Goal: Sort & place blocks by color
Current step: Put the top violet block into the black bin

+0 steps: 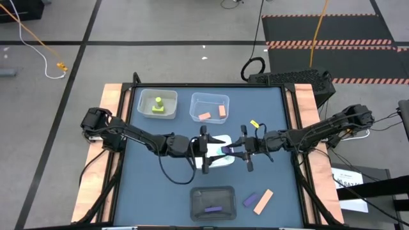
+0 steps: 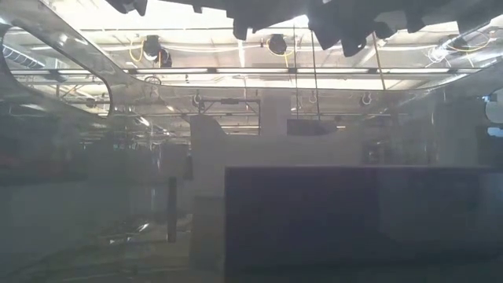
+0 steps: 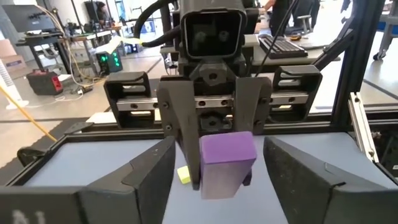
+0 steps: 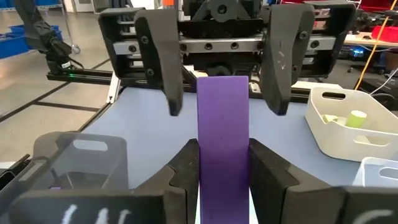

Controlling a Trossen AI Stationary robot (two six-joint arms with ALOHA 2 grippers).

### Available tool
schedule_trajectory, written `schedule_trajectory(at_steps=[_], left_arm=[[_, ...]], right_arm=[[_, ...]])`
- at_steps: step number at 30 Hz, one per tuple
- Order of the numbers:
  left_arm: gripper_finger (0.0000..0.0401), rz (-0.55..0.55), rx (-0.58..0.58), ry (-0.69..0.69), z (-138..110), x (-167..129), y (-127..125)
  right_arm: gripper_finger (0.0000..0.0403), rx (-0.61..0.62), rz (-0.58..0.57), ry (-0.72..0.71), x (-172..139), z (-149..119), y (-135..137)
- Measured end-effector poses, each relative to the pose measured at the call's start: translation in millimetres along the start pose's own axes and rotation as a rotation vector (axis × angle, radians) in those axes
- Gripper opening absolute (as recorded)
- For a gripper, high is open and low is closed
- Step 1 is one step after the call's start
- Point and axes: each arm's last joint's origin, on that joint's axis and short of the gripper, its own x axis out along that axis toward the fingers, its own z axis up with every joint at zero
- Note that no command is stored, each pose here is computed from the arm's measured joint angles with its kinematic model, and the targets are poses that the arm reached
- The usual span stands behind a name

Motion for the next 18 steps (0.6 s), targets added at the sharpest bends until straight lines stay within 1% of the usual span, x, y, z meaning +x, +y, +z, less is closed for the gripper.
schedule_trajectory(at_steps=[3,9,12,14,18], left_arm=[[0.0209,-0.004,-0.002,-0.001,0.0,0.0,-0.1],[0.0112,-0.057,-0.003,-0.007,0.3,0.0,-1.3],[0.0108,-0.062,-0.007,-0.006,0.3,0.1,-1.3],[0.0108,-0.067,-0.016,-0.007,0.4,0.1,-1.4],[0.0108,-0.086,-0.030,-0.007,0.3,0.0,-2.2]], right_arm=[[0.0086,0.002,0.001,0.000,0.0,0.0,0.1],[0.0087,0.007,-0.002,-0.018,0.0,1.7,0.0],[0.0089,0.007,-0.001,-0.018,0.0,1.7,0.1],[0.0102,0.010,-0.001,-0.019,0.0,1.9,0.1],[0.0158,0.035,0.003,-0.012,0.0,1.2,0.2]])
